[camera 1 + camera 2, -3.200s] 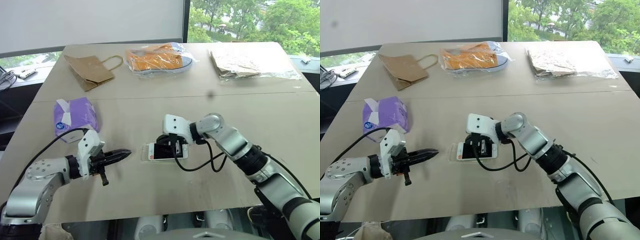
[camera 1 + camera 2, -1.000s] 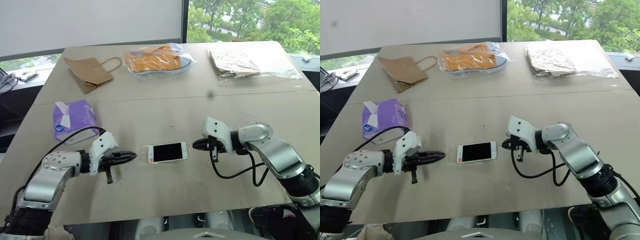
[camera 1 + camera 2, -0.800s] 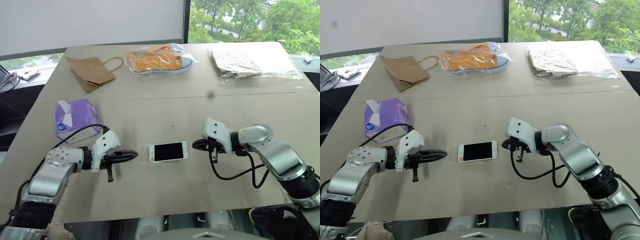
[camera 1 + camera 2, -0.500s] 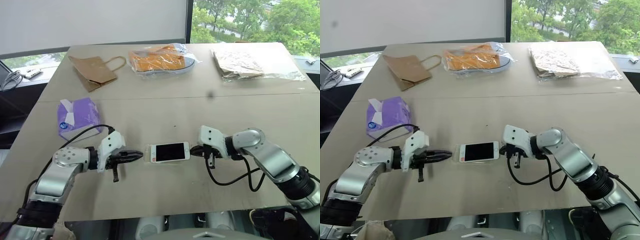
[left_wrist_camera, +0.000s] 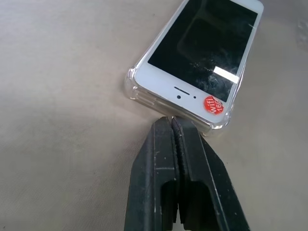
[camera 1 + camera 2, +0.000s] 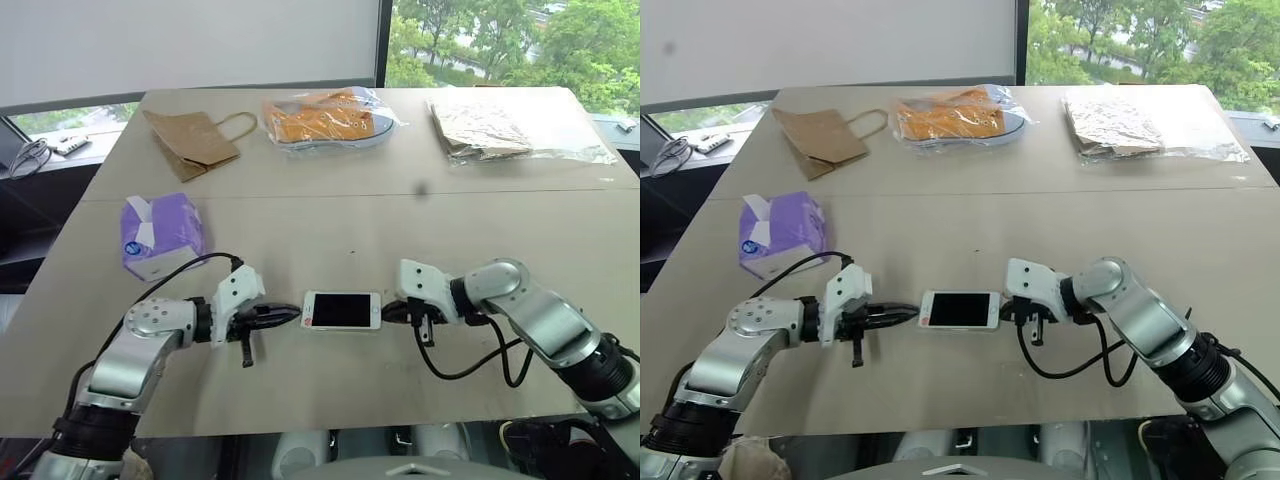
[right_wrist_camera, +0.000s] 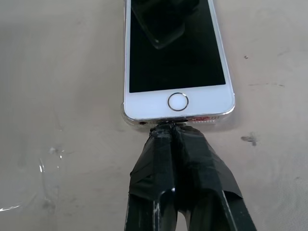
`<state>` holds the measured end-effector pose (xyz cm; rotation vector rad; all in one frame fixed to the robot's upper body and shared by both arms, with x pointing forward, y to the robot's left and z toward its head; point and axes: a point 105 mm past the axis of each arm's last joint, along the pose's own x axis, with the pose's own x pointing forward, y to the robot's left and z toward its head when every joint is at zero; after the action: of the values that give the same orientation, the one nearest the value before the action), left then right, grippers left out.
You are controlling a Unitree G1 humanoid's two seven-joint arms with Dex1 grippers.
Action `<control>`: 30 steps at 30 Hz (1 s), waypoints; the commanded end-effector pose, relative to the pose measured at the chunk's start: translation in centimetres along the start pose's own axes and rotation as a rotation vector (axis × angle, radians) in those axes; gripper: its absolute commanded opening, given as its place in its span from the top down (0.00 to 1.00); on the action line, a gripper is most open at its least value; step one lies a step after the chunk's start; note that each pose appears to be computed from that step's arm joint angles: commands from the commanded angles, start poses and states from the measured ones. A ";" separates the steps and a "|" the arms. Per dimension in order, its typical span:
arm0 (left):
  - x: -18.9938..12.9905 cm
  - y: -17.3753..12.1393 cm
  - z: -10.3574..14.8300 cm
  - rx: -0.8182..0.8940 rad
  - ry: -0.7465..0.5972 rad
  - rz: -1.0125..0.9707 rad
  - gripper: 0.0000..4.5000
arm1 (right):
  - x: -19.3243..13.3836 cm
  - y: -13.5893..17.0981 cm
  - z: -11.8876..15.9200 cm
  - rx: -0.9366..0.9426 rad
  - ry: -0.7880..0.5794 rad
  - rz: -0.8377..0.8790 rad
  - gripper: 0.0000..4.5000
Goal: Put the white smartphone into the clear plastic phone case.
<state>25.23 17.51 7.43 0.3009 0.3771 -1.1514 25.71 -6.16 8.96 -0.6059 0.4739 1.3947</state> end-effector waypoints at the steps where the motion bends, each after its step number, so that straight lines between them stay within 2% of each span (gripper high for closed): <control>1: 2.0 -1.4 1.1 0.025 -0.036 -0.075 0.99 | 0.1 0.3 1.2 -0.053 -0.039 0.012 1.00; 10: 4.9 -1.3 3.1 0.046 -0.107 -0.094 0.99 | -0.9 -2.3 0.3 -0.089 0.005 -0.065 1.00; 16: 7.6 -1.2 5.4 0.052 -0.178 -0.100 0.99 | -1.8 -5.3 -1.1 -0.138 0.098 -0.127 1.00; 25: 7.9 -1.7 6.3 0.049 -0.184 -0.127 0.99 | -3.8 -8.7 -1.8 -0.224 0.194 -0.181 1.00; 30: 8.0 -2.0 6.5 0.047 -0.183 -0.122 0.99 | -3.8 -8.1 -1.5 -0.213 0.178 -0.118 1.00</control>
<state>27.35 8.84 7.50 0.2159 0.3129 -1.2561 34.32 -12.02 10.86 -0.9392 0.4589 1.2049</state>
